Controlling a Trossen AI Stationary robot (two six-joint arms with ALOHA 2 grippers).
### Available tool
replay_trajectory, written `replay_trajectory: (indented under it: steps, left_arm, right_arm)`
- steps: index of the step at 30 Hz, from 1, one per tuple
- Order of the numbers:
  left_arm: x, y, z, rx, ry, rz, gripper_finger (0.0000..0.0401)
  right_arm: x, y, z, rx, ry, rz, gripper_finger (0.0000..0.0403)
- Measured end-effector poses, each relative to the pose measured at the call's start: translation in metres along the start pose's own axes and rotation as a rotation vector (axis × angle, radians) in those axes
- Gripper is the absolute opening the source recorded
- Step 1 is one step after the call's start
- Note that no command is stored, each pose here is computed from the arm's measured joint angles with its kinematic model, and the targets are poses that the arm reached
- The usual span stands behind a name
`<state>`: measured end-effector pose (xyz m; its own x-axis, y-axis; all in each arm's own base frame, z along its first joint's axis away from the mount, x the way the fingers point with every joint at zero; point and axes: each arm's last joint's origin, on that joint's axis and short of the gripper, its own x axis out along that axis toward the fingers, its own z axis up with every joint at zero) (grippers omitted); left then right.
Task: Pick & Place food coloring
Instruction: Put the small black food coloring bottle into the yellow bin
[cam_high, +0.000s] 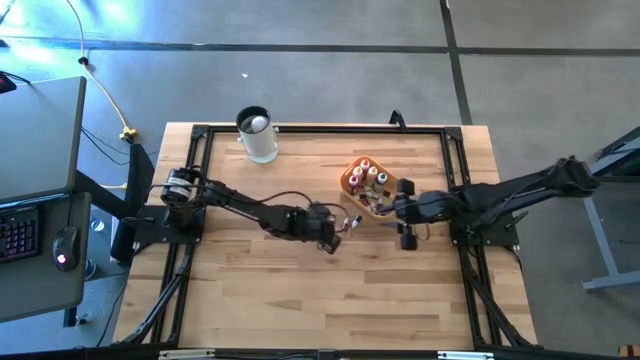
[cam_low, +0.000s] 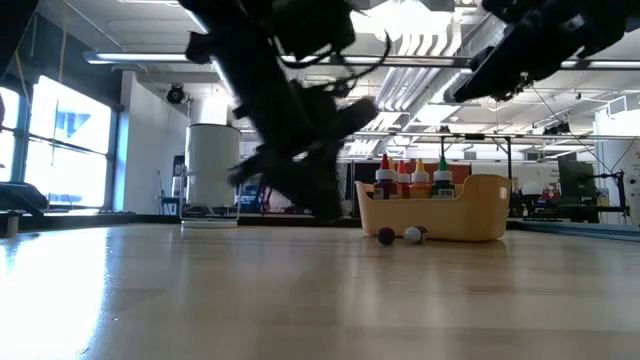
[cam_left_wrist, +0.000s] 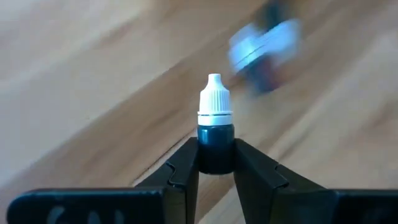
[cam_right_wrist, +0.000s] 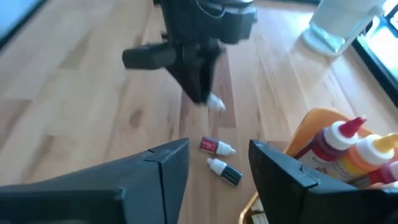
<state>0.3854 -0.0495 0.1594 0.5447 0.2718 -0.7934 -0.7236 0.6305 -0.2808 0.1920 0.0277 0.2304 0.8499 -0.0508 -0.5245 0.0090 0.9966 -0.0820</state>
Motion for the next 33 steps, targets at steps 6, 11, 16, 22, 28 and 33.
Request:
replay_trajectory:
  steps: [6, 11, 16, 22, 28, 33]
  left_arm:
    - [-0.003, -0.022, 0.036, 0.128, -0.305, -0.229, 0.008]
    - [0.001, -0.013, 0.062, 0.149, -0.403, -0.237, 0.0081]
    - [0.014, 0.005, 0.085, 0.105, -0.411, -0.254, 0.0081]
    - [0.035, 0.012, 0.095, 0.105, -0.442, -0.334, 0.0081]
    - [0.046, 0.011, 0.091, 0.14, -0.485, -0.343, 0.0081]
    - [0.047, 0.012, 0.091, 0.135, -0.492, -0.314, 0.0094]
  right_arm:
    - [-0.023, 0.0, 0.004, 0.004, -0.075, 0.024, 0.0147]
    - [-0.028, 0.0, 0.003, 0.002, -0.08, 0.03, 0.014]
    - [-0.028, 0.0, 0.003, -0.002, -0.07, 0.029, 0.014]
    - [-0.028, 0.0, 0.002, -0.004, -0.064, 0.019, 0.014]
    - [-0.028, -0.001, 0.001, -0.006, -0.056, -0.013, 0.014]
    - [-0.028, -0.001, 0.001, -0.007, -0.055, -0.013, 0.014]
